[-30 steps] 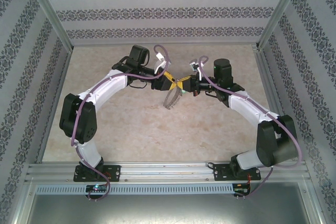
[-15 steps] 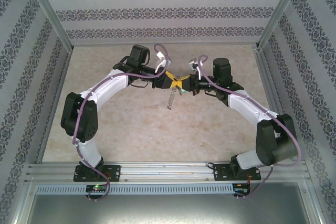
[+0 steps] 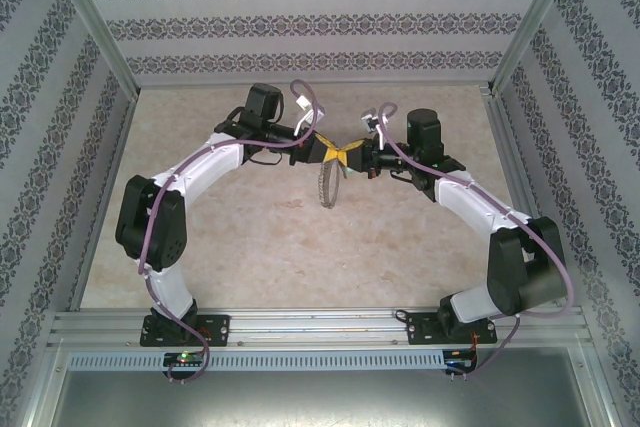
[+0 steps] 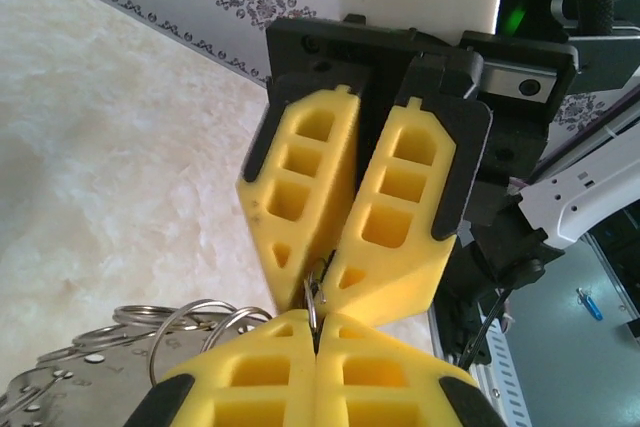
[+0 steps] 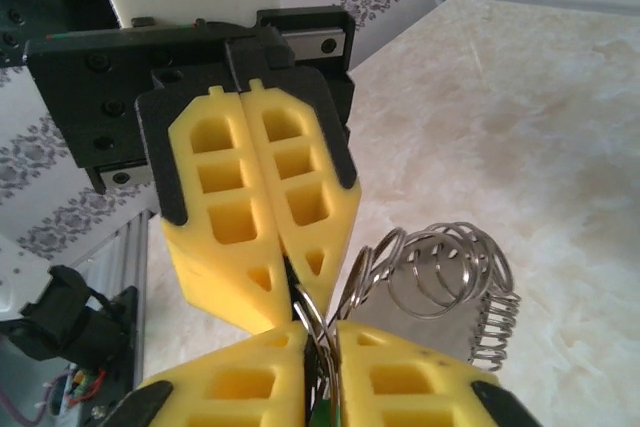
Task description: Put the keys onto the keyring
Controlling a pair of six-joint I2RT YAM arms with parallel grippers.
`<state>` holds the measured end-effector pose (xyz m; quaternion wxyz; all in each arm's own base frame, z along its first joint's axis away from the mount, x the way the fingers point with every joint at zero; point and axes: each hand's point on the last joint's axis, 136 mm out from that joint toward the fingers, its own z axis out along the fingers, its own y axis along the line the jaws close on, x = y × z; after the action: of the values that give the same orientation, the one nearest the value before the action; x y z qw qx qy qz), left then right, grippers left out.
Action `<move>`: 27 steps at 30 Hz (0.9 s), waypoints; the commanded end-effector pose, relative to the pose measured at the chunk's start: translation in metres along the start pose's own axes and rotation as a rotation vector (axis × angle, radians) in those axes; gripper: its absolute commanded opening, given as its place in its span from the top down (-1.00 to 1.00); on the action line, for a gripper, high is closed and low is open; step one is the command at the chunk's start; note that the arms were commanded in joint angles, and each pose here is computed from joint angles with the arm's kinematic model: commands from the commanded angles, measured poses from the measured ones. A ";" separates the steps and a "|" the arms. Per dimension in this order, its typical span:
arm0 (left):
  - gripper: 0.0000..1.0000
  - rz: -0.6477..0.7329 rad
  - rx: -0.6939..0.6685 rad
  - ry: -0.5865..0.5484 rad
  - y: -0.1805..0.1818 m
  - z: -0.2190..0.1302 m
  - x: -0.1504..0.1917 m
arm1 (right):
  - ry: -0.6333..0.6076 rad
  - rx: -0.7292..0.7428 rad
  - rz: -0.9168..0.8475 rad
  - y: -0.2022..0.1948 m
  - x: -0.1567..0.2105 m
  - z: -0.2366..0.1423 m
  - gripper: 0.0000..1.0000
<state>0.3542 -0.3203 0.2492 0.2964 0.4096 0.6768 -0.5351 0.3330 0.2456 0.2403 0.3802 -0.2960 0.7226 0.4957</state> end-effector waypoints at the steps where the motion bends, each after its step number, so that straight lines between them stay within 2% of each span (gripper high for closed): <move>1: 1.00 0.105 -0.014 -0.101 -0.007 -0.006 -0.028 | -0.042 -0.020 -0.058 0.017 -0.014 -0.010 0.29; 5: 1.00 0.137 -0.016 -0.169 -0.015 -0.011 -0.038 | -0.122 0.092 -0.068 0.011 -0.021 -0.030 0.00; 15: 1.00 0.138 0.001 -0.267 -0.033 -0.021 -0.052 | -0.245 0.311 -0.064 0.006 -0.012 -0.062 -0.10; 20: 1.00 0.148 0.044 -0.331 -0.047 -0.027 -0.062 | -0.260 0.370 -0.090 0.010 -0.002 -0.056 -0.12; 27: 1.00 0.147 0.048 -0.348 -0.055 -0.031 -0.063 | -0.244 0.391 -0.142 0.018 -0.001 -0.037 -0.13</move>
<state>0.3510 -0.3147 0.3026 0.4027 0.3456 0.6122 -0.5862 0.3013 0.2163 0.2461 0.5132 -0.2071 0.7432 0.3759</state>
